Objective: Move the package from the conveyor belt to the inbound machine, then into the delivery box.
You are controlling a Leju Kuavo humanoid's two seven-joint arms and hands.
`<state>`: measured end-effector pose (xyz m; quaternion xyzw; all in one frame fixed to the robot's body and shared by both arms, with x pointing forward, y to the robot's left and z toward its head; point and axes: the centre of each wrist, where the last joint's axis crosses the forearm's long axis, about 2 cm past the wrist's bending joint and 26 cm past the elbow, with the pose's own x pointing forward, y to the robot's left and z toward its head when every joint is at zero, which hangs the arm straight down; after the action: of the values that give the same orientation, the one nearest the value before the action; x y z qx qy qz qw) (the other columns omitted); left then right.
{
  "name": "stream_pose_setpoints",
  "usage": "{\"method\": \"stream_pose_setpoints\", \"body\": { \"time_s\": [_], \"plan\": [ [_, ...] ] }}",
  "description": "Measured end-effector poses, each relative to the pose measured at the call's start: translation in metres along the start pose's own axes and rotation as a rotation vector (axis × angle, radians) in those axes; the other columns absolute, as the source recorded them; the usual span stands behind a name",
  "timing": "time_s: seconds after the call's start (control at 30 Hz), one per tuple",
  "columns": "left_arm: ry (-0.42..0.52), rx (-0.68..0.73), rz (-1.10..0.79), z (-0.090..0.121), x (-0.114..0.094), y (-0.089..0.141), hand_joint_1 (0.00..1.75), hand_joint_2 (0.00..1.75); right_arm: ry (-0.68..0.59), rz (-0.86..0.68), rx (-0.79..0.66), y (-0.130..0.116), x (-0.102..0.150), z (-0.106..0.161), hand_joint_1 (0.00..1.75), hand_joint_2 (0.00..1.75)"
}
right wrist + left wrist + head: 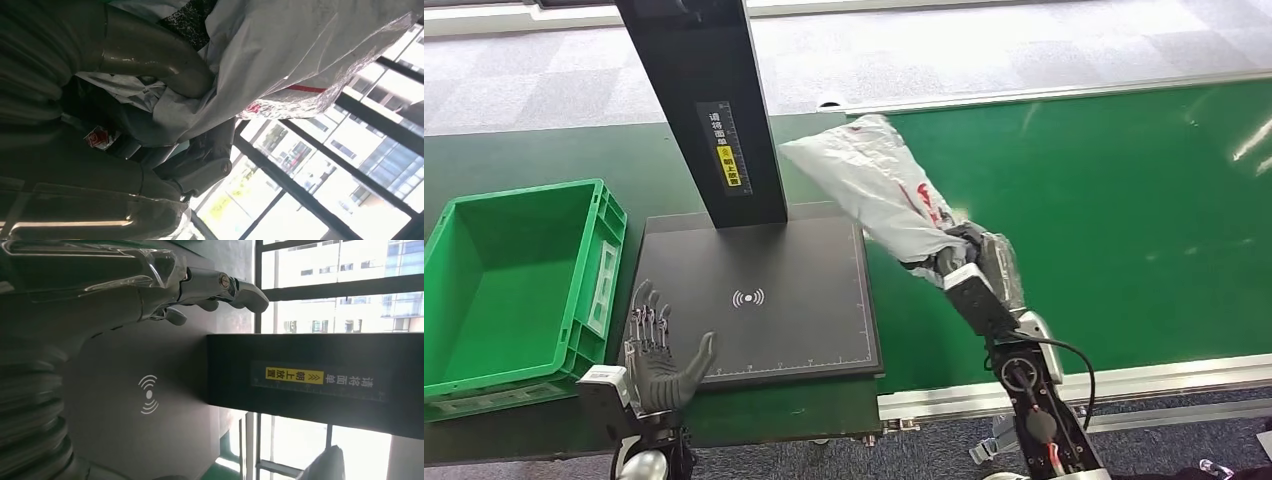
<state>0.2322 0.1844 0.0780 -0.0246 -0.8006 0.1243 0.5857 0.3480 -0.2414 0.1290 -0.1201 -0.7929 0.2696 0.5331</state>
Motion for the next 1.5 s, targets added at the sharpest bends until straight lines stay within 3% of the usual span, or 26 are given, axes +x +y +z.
{"method": "stream_pose_setpoints", "body": {
  "time_s": [0.3, 0.5, 0.7, 0.73, 0.83, 0.87, 1.23, 1.5],
  "plan": [
    [-0.029, 0.005, 0.000, -0.014, 0.004, 0.001, 0.00, 1.75, -0.080, -0.122, 0.234, 0.087, 0.050, -0.005, 1.75, 1.75],
    [-0.034, 0.011, -0.004, -0.016, 0.004, 0.002, 0.00, 1.75, -0.042, -0.150, 0.338, 0.113, 0.057, -0.003, 1.75, 1.75],
    [-0.040, 0.014, -0.007, -0.020, 0.005, 0.002, 0.00, 1.75, 0.002, -0.149, 0.382, 0.125, 0.055, -0.003, 1.75, 1.75],
    [-0.041, 0.014, -0.008, -0.020, 0.005, 0.002, 0.00, 1.75, 0.005, -0.148, 0.386, 0.125, 0.054, -0.003, 1.52, 1.75],
    [-0.042, 0.013, -0.010, -0.021, 0.005, 0.002, 0.00, 1.75, 0.015, -0.145, 0.390, 0.126, 0.053, -0.003, 0.21, 1.75],
    [-0.042, 0.013, -0.011, -0.021, 0.005, 0.002, 0.00, 1.75, 0.021, -0.143, 0.387, 0.127, 0.053, -0.003, 0.00, 1.75],
    [-0.036, 0.020, -0.029, -0.025, 0.007, 0.004, 0.00, 1.75, 0.059, -0.225, 0.304, 0.121, 0.048, -0.003, 0.00, 1.75],
    [-0.061, -0.012, -0.101, -0.024, 0.007, 0.004, 0.00, 1.75, 0.015, -0.661, 0.188, 0.106, 0.048, 0.005, 0.00, 1.75]
  ]
}}
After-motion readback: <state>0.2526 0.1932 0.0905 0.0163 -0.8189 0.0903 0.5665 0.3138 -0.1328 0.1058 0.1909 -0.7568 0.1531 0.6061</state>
